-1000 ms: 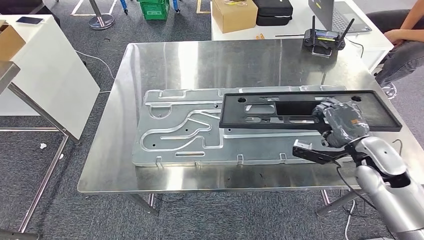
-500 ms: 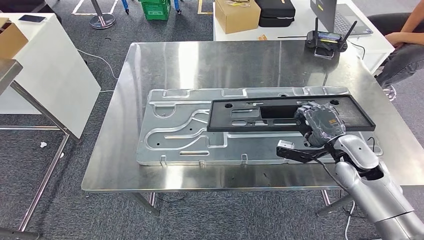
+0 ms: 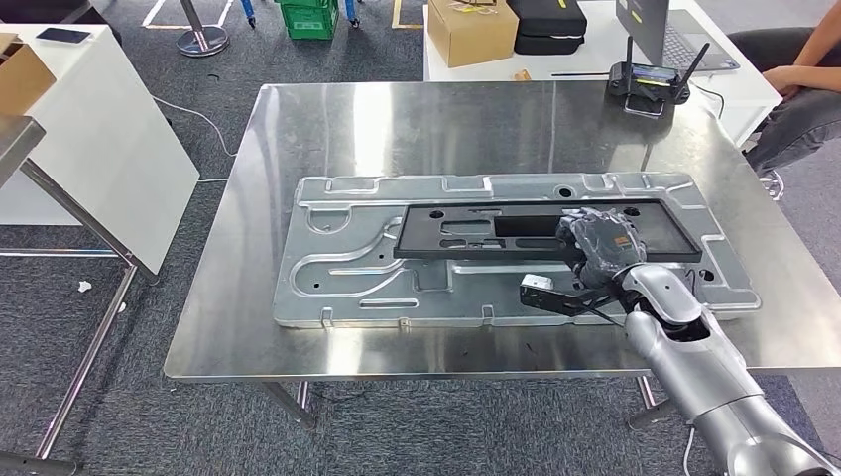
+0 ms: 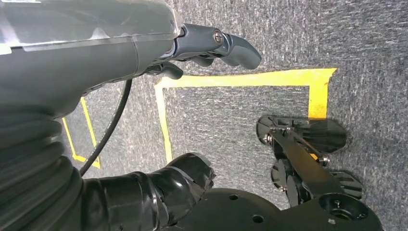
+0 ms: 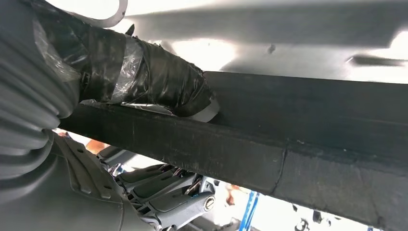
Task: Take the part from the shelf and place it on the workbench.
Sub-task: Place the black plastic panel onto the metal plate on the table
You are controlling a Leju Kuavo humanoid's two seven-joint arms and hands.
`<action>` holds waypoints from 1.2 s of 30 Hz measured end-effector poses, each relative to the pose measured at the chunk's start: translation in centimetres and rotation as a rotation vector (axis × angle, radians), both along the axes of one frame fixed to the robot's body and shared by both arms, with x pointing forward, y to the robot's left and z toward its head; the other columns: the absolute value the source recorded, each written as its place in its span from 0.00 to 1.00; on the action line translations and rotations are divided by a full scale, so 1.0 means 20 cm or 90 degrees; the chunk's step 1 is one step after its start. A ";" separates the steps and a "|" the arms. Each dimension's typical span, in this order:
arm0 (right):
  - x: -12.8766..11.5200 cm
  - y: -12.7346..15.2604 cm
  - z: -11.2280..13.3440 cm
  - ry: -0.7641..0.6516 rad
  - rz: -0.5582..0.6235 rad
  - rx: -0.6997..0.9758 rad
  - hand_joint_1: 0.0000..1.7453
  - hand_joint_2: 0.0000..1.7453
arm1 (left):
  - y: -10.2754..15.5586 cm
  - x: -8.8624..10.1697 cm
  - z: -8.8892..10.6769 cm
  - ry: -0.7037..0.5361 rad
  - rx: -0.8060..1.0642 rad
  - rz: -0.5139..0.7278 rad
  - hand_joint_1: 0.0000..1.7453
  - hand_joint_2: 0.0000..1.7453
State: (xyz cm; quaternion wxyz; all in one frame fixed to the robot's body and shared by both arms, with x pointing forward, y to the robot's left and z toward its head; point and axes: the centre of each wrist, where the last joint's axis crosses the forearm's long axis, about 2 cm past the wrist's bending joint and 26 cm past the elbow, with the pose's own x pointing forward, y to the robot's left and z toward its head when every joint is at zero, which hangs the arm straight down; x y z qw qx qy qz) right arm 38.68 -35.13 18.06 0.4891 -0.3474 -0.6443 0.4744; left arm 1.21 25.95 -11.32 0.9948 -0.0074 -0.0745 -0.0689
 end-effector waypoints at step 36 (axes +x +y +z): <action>-0.04 0.13 -0.06 -0.008 0.024 0.012 0.00 0.00 | -0.03 -0.03 0.00 0.012 -0.012 0.054 0.00 0.00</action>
